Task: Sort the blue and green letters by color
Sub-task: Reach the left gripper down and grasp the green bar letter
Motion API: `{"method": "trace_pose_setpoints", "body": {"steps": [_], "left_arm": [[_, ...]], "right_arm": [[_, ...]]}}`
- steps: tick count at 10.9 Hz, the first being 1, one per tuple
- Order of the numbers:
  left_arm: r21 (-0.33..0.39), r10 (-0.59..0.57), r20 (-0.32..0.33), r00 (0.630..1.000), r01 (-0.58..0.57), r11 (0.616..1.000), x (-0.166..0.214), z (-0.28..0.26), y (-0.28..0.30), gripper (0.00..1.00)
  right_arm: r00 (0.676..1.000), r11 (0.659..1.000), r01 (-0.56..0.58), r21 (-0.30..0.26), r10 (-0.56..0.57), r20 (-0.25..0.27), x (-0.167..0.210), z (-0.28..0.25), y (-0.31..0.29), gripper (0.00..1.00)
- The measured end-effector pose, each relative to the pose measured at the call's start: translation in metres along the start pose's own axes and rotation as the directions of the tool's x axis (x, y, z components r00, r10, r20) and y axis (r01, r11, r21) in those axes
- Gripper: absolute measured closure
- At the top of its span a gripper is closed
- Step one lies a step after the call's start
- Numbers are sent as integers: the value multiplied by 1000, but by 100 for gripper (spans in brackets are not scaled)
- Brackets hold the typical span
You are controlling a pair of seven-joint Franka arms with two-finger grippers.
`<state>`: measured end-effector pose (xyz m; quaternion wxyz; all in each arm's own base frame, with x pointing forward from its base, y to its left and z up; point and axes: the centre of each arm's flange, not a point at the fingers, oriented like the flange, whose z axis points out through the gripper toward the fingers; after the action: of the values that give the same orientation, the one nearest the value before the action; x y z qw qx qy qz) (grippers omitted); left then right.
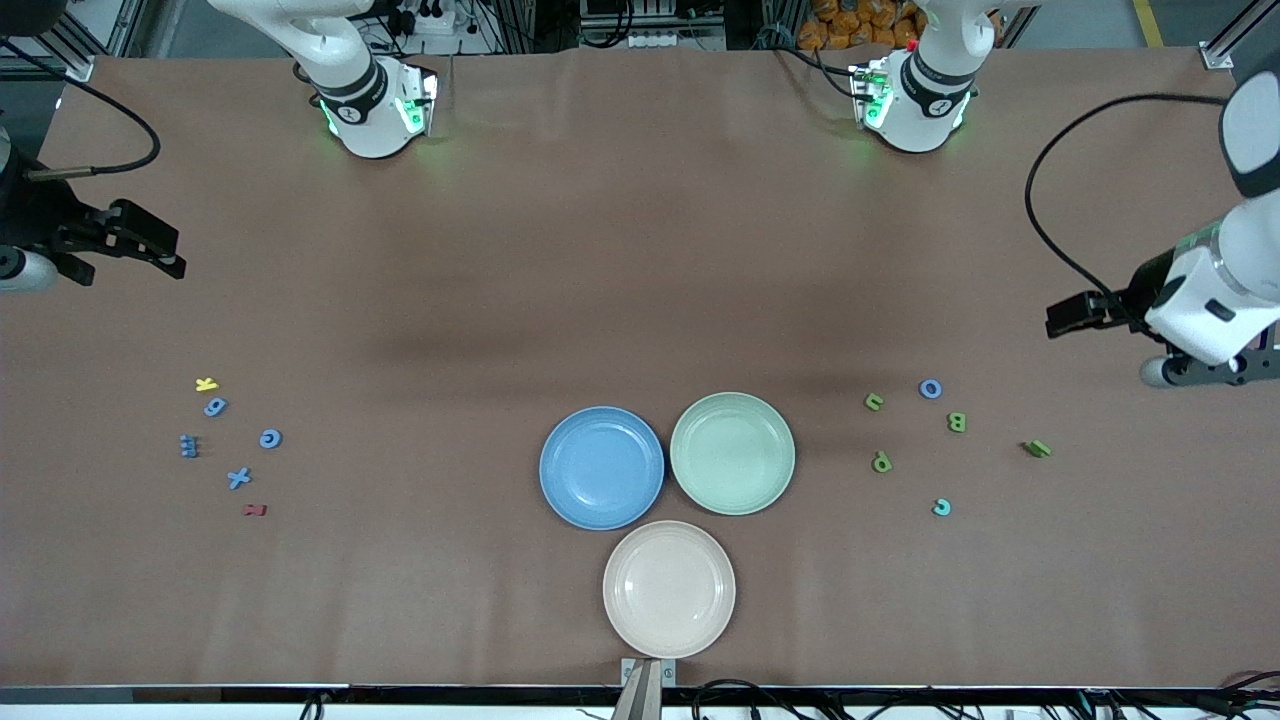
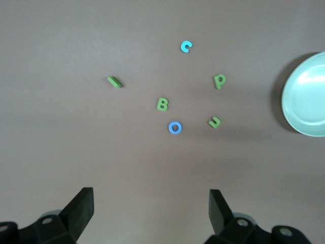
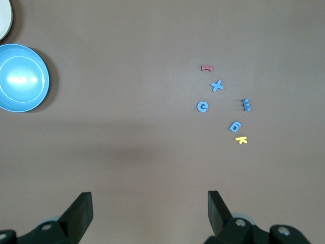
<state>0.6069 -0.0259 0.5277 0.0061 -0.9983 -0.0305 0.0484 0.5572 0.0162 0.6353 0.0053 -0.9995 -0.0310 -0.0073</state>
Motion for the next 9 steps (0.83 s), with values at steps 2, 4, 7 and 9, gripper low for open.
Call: {"method": "trace_pose_setpoints", "body": {"steps": [2, 4, 7, 9], "left_arm": [[-9, -33, -19, 999, 33, 999, 16, 41, -25, 0], [-13, -79, -32, 996, 79, 997, 30, 84, -53, 0], [-14, -161, -61, 985, 160, 987, 55, 141, -104, 0], [-20, -215, -94, 972, 214, 977, 65, 186, -127, 0]], "right_arm": [[1000, 1000, 0, 0, 0, 1, 0, 0, 0, 0], [1000, 1000, 0, 0, 0, 2, 0, 1, 0, 0], [1000, 1000, 0, 0, 0, 3, 0, 1, 0, 0], [1000, 1000, 0, 0, 0, 3, 0, 2, 0, 0]]}}
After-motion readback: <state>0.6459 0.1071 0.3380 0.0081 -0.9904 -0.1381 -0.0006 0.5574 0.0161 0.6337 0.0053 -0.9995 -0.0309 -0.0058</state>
